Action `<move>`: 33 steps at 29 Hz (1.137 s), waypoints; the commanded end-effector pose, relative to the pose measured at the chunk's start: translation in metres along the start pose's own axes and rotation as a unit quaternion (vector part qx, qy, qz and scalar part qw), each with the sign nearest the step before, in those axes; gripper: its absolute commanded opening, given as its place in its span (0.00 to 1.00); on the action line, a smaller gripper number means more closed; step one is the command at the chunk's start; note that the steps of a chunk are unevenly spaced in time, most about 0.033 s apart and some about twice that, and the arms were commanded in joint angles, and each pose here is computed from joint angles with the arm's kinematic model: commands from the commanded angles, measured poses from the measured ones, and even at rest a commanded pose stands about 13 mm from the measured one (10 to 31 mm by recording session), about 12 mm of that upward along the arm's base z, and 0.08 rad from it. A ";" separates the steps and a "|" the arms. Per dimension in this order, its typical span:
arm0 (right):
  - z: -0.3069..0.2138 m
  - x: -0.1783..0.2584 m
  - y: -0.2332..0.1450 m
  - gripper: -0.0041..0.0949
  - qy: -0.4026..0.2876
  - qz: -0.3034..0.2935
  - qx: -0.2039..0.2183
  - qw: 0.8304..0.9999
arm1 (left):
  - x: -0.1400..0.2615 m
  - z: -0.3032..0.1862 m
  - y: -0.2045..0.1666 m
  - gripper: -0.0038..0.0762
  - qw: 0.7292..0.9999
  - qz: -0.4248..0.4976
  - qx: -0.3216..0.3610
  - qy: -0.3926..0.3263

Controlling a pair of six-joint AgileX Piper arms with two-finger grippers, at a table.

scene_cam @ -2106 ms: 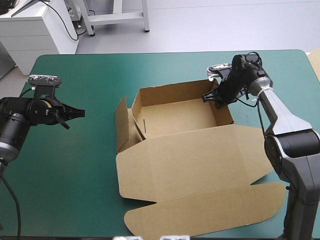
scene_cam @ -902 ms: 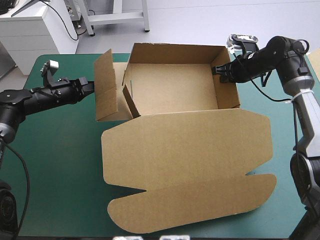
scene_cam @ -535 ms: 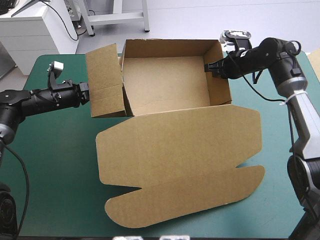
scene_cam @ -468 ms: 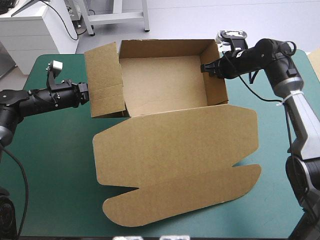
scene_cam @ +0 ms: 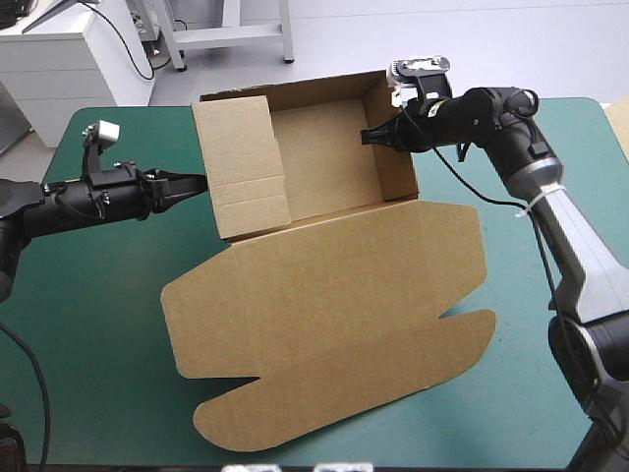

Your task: Fold the box

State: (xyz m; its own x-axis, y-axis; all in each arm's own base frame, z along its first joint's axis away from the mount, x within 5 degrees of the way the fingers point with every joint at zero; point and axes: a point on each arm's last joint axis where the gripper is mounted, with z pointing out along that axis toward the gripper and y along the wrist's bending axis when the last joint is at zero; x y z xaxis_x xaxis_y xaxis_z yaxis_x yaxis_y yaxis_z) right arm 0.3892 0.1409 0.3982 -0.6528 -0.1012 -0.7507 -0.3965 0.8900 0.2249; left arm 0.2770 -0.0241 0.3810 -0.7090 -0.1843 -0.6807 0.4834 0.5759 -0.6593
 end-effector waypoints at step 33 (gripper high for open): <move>-0.022 -0.018 0.058 0.03 -0.110 -0.045 -0.005 0.993 | 0.003 -0.007 -0.023 0.64 0.999 0.033 -0.025 0.020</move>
State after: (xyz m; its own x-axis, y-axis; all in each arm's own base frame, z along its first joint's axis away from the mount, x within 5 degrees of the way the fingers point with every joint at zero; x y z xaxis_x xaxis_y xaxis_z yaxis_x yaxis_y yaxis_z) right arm 0.3785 0.1787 0.4000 -0.5759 -0.1852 -0.7963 -0.4424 0.8897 0.1130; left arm 0.2667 -0.0247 0.3775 -0.7349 -0.0877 -0.6725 0.4751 0.6411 -0.6028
